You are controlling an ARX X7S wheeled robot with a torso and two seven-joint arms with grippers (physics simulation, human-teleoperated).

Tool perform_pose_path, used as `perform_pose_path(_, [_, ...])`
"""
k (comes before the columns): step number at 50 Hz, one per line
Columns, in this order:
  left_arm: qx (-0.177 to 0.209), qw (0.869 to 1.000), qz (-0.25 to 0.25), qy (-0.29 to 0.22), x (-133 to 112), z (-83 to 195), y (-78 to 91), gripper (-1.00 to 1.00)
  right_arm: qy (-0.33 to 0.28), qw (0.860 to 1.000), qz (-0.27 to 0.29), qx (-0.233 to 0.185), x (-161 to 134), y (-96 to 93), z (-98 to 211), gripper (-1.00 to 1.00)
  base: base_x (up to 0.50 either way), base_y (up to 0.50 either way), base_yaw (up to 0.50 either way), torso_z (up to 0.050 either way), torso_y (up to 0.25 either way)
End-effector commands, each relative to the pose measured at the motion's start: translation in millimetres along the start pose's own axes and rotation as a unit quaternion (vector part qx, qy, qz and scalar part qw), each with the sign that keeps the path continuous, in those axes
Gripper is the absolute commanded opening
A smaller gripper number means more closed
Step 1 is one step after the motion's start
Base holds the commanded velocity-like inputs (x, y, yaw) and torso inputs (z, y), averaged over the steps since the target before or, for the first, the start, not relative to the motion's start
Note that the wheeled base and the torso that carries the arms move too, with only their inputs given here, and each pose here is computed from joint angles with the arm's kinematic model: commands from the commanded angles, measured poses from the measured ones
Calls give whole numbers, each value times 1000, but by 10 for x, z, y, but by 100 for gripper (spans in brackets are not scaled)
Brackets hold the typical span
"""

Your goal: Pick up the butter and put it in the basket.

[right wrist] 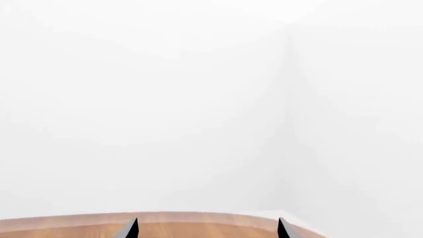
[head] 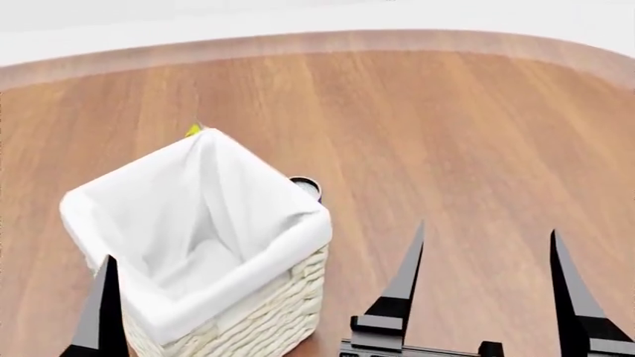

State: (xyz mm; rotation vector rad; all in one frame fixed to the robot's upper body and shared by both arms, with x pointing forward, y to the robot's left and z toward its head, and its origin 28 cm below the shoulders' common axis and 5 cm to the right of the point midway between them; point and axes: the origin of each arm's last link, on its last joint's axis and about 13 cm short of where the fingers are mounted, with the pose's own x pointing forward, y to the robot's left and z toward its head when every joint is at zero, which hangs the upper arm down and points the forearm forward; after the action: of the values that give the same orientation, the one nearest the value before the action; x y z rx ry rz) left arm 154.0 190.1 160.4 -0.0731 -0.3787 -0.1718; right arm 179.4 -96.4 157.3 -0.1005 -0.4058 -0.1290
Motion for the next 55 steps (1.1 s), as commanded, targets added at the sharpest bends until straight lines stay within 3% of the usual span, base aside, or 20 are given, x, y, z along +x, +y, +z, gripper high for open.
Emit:
perform_pose_path(1, [-7, 1000, 1, 3, 0, 10, 7, 100, 1, 1000, -4, -6, 1, -4, 4, 100, 0, 0, 0, 50, 0])
perform_pose_path(33, [-9, 1000, -4, -7, -17, 47, 3, 100, 2, 1000, -1, -8, 2, 11, 24, 100, 0, 0, 0, 49, -1])
perform_pose_path(55, [1, 1000, -13, -6, -20, 57, -14, 100, -8, 1000, -5, -7, 3, -5, 87, 100, 0, 0, 0, 49, -124])
